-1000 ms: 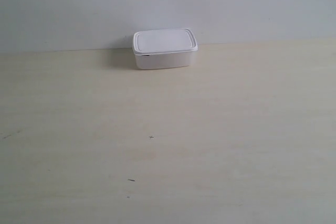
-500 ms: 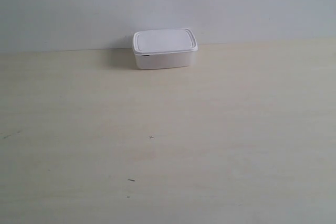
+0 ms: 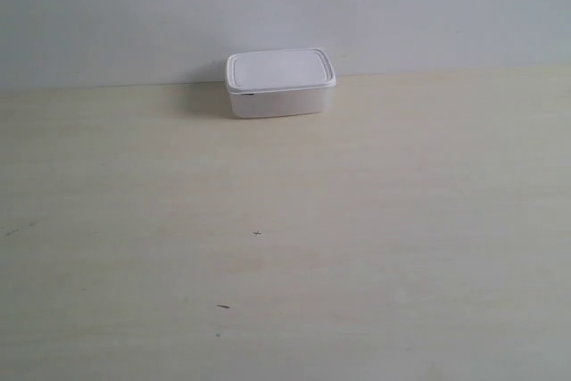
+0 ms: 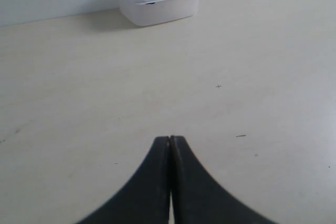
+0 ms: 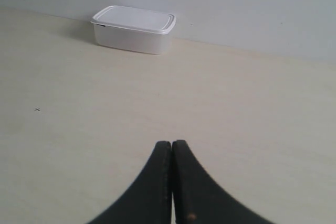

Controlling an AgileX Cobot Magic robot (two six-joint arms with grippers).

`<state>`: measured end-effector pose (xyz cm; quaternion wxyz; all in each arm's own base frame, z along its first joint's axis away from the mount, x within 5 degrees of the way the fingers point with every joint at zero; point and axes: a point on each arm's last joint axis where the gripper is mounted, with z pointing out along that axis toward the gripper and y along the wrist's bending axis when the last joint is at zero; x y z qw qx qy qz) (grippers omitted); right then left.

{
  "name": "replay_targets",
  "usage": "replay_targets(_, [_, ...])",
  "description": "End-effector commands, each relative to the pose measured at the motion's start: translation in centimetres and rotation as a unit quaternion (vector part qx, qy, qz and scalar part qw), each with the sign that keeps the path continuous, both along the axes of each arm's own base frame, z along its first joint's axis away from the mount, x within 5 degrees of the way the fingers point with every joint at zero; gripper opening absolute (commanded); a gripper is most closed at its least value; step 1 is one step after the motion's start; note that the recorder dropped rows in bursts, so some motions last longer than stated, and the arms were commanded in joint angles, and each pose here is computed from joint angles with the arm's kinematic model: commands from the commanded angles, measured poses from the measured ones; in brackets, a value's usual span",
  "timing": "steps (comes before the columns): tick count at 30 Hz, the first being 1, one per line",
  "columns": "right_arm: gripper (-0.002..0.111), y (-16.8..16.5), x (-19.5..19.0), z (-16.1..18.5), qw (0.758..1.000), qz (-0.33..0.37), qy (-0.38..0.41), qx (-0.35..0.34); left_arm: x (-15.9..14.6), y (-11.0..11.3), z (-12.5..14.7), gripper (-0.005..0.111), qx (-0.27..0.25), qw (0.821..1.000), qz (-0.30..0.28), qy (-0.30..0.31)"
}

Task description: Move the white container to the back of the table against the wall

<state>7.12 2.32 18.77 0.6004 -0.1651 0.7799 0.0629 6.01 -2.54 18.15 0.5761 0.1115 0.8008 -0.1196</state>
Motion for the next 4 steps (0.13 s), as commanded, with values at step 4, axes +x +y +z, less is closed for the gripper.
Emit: replay_targets(4, [0.0, -0.03, -0.06, -0.07, 1.0, -0.001, -0.002, 0.002, 0.03, 0.0, -0.04, 0.0, 0.001, 1.0, 0.0, 0.003])
